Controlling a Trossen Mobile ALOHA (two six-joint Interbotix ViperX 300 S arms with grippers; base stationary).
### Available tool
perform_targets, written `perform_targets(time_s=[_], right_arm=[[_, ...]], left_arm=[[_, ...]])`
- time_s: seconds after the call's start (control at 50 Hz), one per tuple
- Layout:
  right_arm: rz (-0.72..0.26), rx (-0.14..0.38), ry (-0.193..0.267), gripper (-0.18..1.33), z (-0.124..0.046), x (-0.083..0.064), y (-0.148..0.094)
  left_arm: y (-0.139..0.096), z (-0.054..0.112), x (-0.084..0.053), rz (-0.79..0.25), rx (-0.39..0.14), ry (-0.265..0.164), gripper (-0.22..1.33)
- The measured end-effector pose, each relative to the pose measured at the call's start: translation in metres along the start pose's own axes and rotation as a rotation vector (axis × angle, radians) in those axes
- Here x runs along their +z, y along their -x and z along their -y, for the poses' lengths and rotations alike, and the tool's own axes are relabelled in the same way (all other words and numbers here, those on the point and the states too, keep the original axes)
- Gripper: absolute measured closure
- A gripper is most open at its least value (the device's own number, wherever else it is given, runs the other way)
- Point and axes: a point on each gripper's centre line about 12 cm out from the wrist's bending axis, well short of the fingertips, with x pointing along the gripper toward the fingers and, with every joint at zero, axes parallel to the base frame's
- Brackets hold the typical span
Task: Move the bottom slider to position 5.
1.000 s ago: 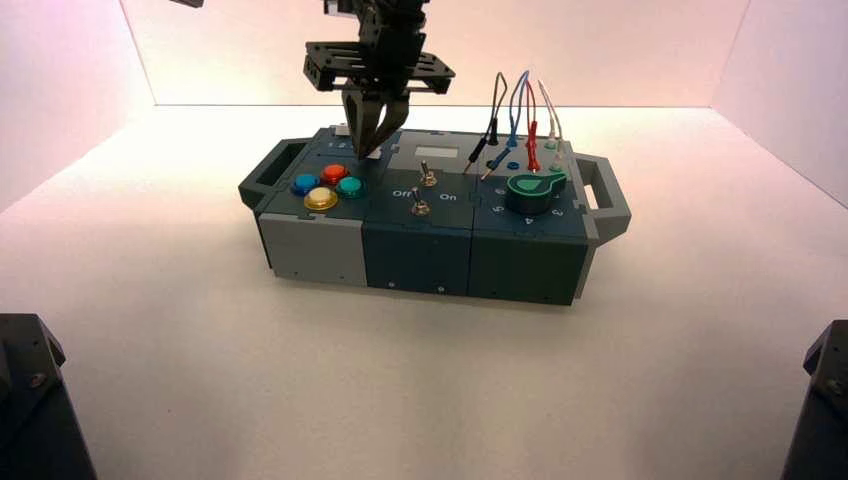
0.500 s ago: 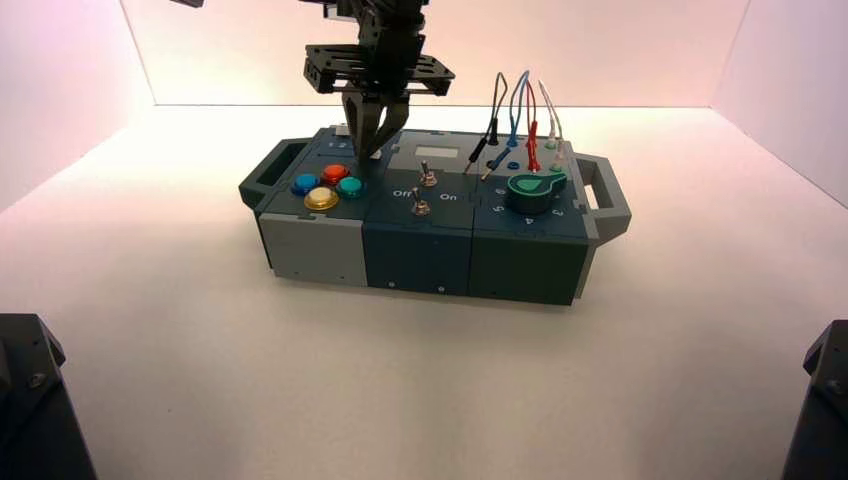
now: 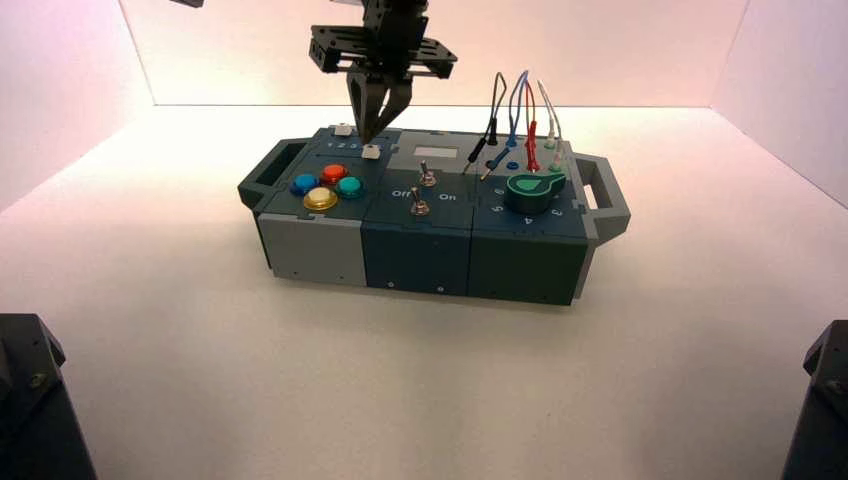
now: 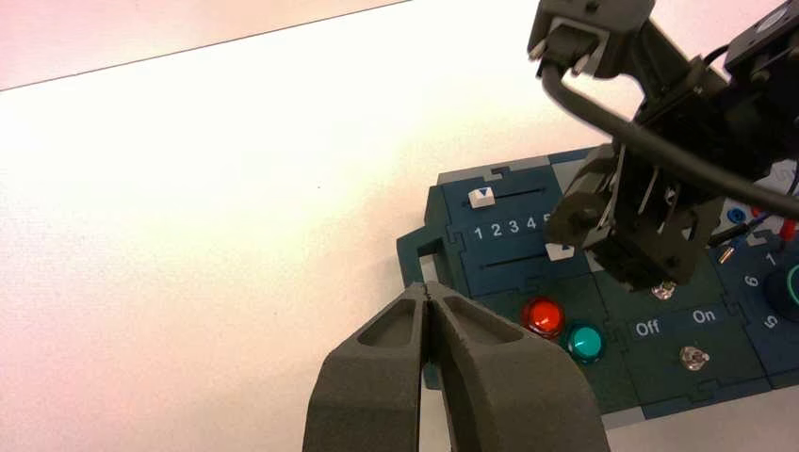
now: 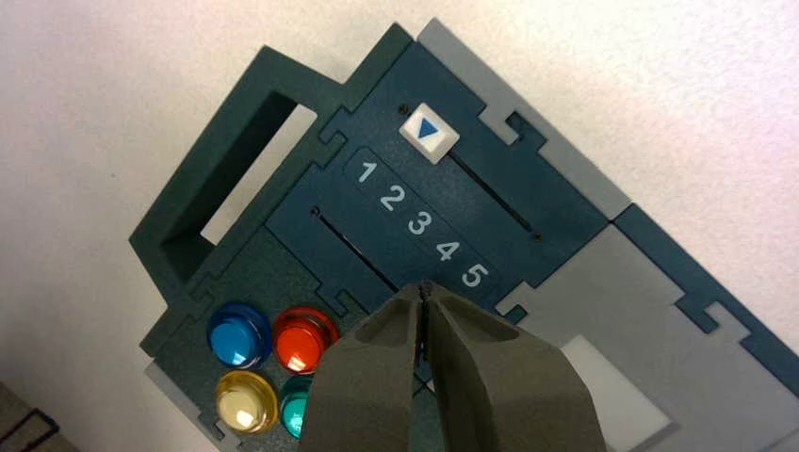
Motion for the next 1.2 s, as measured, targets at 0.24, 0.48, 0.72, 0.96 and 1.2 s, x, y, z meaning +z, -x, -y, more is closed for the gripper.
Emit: perform_targets(time_s=[0.24,0.48,0.72,0.96,1.2], right_arm=[[-0.008,0.003,0.004,1.29,-0.0037,-0.001,-0.0058],[-0.013,0.004,0.006,1.29,-0.0046,-0.001,-0.0053],[-0.02,0.002,0.004,1.28,-0.0037,-0.0041,-0.0075],[-0.03,0.001,0.0,1.28,-0.0028,-0.01,-0.0073],[-0.024,-0.003,0.008,1.28,-0.0028,-0.0073,-0.0061]], left_arm=[[0.0,0.0,0.0,0.0,0.0,0.0,1.28],[0.0,0.0,0.0,0.0,0.0,0.0,1.28],[0.0,-0.0001,0.0,0.0,0.001,-0.001,1.28],[0.0004,-0.0003,0.0,0.0,0.001,0.002,1.28],[0.0004,0.0001,0.0,0.0,0.0,0.001,1.28]])
